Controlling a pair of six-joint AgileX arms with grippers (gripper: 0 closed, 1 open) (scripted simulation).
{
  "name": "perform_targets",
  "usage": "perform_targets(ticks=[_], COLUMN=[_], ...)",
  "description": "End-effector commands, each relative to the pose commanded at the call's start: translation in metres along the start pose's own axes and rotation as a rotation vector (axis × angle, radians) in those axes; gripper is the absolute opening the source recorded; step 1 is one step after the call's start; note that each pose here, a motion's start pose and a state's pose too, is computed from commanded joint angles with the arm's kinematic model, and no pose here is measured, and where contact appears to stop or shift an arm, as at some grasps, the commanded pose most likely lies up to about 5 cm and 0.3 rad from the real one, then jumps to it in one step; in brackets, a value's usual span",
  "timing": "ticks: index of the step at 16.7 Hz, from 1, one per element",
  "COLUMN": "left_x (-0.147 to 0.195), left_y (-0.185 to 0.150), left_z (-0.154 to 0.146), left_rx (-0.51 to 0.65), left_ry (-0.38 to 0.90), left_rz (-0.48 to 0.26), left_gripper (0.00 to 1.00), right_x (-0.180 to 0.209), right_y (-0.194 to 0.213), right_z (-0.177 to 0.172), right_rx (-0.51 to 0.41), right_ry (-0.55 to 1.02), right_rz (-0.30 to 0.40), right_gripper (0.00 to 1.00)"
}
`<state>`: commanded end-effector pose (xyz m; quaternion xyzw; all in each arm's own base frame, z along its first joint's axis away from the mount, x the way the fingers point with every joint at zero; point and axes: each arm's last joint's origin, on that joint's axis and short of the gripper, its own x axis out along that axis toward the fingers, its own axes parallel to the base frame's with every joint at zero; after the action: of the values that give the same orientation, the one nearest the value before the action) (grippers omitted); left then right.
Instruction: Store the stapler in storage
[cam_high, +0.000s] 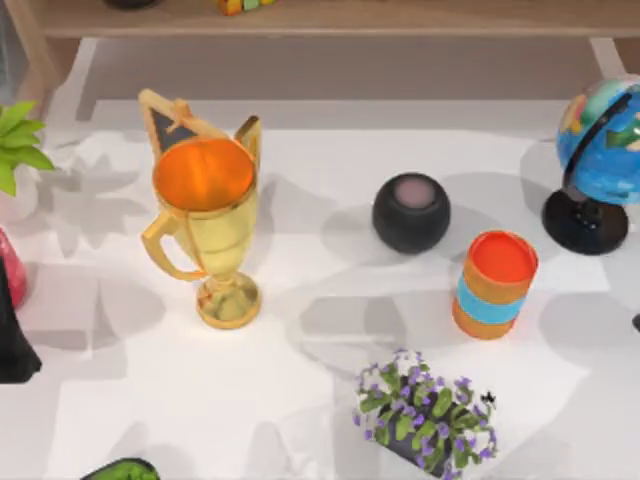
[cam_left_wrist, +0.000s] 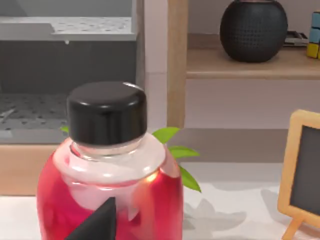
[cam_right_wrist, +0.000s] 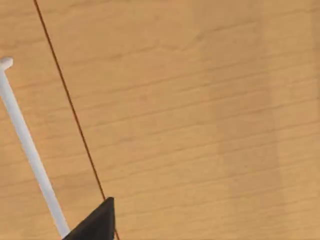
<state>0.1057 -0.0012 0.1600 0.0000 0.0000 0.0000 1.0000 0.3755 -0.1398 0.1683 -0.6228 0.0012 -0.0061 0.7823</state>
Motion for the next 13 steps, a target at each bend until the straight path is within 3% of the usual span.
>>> perform_targets(ticks=[6, 13], left_x=[0.0, 0.0], left_y=[0.0, 0.0], left_z=[0.0, 0.0], left_rx=[0.0, 0.0], left_ry=[0.0, 0.0], left_rz=[0.0, 0.0], left_gripper=[1.0, 1.0], right_x=[0.027, 0.028], right_y=[0.063, 0.069], right_z=[-0.053, -0.055], right_rx=[-0.209, -0.223], right_ry=[0.0, -0.003], right_rz=[0.007, 0.009], right_gripper=[1.0, 1.0])
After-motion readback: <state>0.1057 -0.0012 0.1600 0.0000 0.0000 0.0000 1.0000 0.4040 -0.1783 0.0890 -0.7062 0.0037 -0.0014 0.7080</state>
